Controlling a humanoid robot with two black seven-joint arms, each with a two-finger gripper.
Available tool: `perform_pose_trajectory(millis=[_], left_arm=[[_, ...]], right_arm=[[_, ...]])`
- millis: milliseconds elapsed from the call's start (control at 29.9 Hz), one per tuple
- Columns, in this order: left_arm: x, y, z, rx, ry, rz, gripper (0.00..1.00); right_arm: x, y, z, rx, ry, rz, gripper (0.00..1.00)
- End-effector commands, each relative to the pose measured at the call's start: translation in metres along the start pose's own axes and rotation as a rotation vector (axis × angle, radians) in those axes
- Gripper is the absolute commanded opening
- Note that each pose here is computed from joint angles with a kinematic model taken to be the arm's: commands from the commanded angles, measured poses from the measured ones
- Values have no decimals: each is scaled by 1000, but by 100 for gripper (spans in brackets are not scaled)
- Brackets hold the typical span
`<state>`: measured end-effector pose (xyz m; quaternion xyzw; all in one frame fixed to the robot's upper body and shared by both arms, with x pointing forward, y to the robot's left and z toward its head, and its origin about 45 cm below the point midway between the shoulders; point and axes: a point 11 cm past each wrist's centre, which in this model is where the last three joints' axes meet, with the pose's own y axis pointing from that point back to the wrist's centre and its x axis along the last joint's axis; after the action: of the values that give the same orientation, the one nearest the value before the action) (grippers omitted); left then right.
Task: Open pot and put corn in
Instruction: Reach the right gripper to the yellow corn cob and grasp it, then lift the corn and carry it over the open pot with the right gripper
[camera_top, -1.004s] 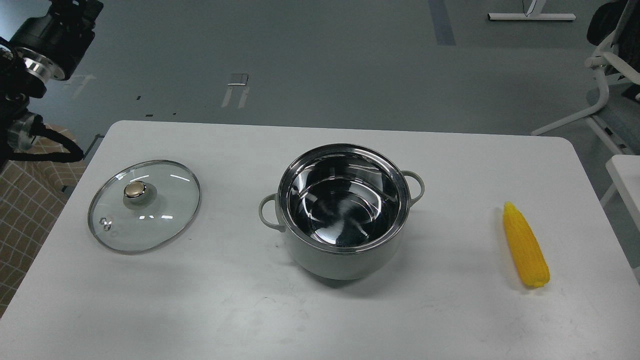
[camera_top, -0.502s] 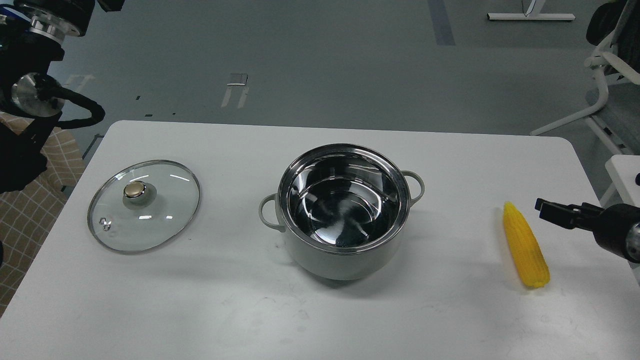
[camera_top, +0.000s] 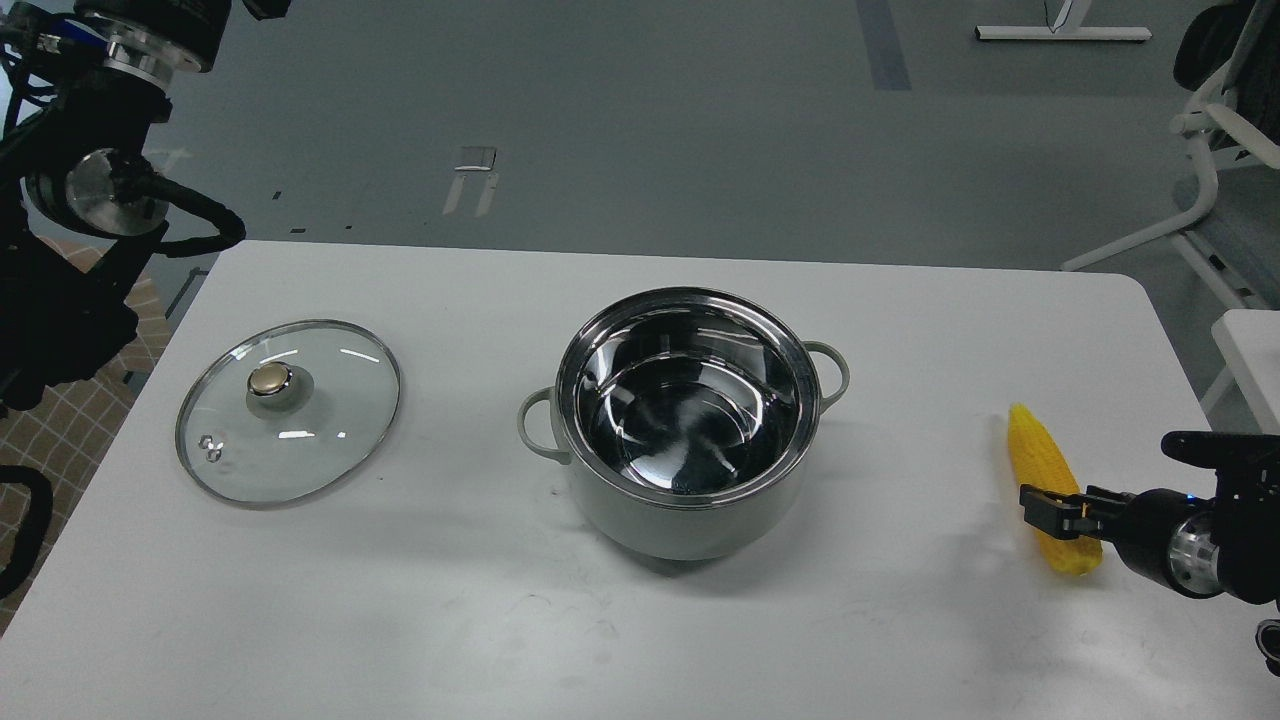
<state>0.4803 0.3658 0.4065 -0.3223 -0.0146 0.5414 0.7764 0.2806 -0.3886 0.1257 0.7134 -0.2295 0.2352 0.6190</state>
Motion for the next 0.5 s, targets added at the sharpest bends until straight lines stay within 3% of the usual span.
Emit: perform_pose_trajectory(millis=[0, 167, 301, 468], left_arm=[[0, 0, 0, 0, -1, 3, 98], [1, 0, 3, -5, -6, 7, 98], [3, 0, 6, -8, -13, 9, 98], [4, 0, 6, -8, -15, 13, 98]], right_arm=[[2, -3, 2, -4, -23, 18, 8], [26, 2, -3, 14, -38, 121, 0], [76, 23, -12, 67, -76, 267, 0], [137, 52, -60, 256, -152, 452, 0]])
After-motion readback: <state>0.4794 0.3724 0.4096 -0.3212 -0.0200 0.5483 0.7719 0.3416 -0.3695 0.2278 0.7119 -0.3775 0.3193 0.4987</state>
